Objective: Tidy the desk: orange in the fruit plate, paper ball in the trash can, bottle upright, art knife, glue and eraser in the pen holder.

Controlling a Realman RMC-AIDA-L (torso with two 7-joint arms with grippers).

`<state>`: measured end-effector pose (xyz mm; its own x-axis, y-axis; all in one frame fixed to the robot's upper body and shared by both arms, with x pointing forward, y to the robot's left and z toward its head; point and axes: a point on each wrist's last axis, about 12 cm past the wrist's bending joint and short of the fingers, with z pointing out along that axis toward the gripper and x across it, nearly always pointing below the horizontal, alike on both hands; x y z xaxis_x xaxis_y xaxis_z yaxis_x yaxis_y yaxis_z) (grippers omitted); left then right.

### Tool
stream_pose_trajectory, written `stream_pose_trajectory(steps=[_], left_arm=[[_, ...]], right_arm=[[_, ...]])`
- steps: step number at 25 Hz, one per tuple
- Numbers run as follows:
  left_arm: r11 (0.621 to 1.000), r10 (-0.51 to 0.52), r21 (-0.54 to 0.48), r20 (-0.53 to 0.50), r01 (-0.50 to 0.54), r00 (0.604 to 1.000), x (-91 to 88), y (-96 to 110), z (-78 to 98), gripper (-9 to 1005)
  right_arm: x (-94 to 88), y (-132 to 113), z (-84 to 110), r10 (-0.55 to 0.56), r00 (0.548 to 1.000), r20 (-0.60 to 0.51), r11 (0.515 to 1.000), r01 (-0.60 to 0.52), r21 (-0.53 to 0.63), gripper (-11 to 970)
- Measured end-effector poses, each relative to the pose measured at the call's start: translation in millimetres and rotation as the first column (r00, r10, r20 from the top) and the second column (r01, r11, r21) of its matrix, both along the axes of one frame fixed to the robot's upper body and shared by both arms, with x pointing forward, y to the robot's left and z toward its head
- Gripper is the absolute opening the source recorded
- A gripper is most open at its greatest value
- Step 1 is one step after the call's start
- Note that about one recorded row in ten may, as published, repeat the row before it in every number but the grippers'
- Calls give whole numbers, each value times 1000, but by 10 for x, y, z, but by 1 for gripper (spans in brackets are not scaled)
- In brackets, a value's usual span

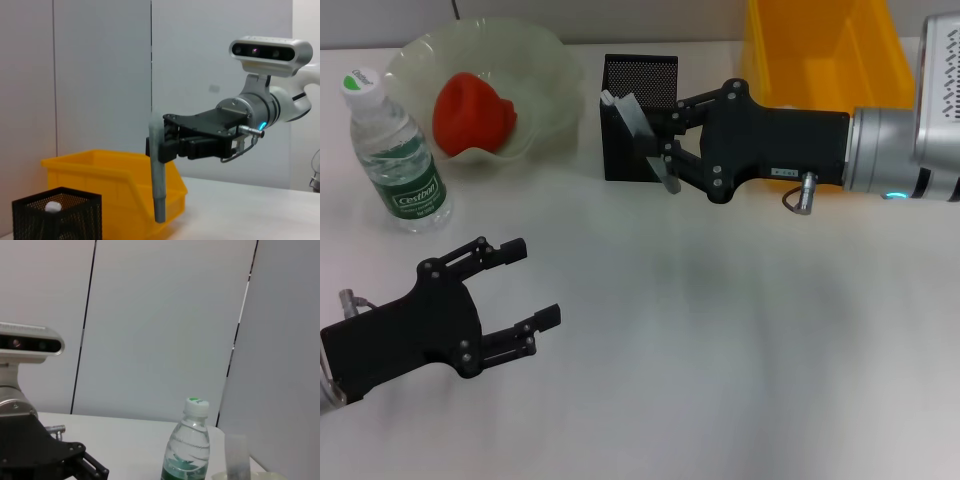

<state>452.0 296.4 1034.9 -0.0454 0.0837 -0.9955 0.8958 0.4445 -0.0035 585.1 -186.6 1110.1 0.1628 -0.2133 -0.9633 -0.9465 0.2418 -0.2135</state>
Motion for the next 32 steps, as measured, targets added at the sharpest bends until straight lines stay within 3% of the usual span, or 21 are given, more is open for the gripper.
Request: stream_pose_trajectory(steps=[14, 24, 32], left_arm=[[1000, 4, -2, 5, -4, 1000, -24, 12, -3, 801], [1000, 9, -18, -14, -10, 1000, -18, 4, -1, 801], [998, 19, -50, -67, -23, 998, 14, 19, 23, 800]], right_arm=[[-11, -3, -22, -22, 999, 31, 999, 20, 33, 132], [-67, -53, -85, -46, 989, 140, 998, 40, 39, 132], [-110, -76, -140, -45, 957, 287, 999, 44, 11, 133]])
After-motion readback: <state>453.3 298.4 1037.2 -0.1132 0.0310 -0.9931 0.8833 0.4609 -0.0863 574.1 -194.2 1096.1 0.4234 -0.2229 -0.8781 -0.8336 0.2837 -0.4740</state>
